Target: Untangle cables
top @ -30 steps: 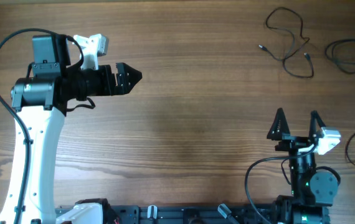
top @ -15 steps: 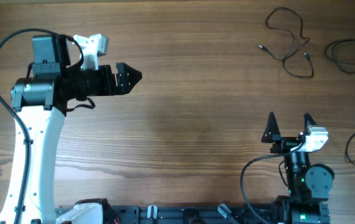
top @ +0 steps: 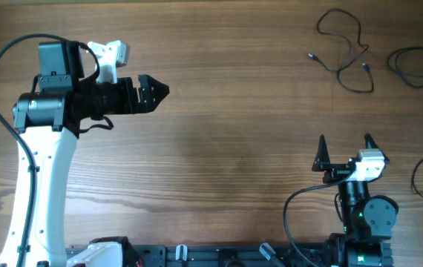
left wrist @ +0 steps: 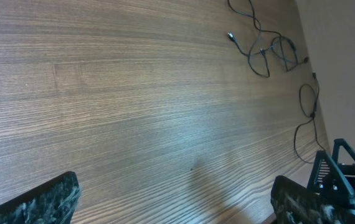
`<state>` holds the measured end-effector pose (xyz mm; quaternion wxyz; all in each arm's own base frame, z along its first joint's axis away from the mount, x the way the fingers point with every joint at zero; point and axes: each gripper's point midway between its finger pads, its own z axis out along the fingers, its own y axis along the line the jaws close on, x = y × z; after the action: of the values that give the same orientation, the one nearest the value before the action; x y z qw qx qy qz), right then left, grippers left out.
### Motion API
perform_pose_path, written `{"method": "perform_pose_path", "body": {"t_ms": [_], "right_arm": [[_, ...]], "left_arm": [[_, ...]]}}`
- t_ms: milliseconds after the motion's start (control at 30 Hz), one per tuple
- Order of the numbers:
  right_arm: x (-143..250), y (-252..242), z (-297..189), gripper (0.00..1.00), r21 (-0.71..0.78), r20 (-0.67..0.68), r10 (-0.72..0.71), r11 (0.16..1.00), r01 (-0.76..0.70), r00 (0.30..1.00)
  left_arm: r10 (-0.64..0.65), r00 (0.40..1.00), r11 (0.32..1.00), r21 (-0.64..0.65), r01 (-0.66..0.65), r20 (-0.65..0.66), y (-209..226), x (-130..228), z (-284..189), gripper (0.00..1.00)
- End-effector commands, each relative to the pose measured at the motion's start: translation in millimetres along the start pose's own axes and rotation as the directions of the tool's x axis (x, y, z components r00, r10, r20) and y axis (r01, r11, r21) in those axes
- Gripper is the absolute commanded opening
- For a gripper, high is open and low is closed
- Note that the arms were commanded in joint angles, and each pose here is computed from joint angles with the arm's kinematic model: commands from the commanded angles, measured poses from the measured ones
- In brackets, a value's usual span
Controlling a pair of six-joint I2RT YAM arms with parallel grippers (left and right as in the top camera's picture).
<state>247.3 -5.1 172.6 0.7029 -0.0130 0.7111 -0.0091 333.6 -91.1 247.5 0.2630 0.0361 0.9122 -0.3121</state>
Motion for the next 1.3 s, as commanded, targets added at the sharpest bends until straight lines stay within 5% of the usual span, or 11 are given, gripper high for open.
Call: {"method": "perform_pose_path", "body": {"t_ms": [0,600,800,1033,1267], "right_arm": [[-3,-2,-1,1.00,0.012,0.013,-0.019,1.000,0.019,1.000],[-3,-2,-1,1.00,0.012,0.013,-0.019,1.000,0.019,1.000],[-3,-2,-1,1.00,0.012,0.013,-0.019,1.000,0.019,1.000],[-3,-2,-1,1.00,0.012,0.013,-0.019,1.000,0.019,1.000],[-3,-2,-1,1.00,0.012,0.013,-0.019,1.000,0.019,1.000]], "left_arm": [[0.008,1.000,1.000,-0.007,-0.008,0.006,1,-1,-1,1.00],[0.081,0.995,0.993,-0.088,-0.076,0.055,2,7,-4,1.00],[0.193,0.959,0.980,-0.080,-0.180,0.205,3,53,-5,1.00],[0.340,0.772,0.937,-0.123,-0.327,0.537,-7,92,-32,1.00],[0.270,0.689,0.962,-0.164,-0.217,0.673,19,112,-39,1.00]]}}
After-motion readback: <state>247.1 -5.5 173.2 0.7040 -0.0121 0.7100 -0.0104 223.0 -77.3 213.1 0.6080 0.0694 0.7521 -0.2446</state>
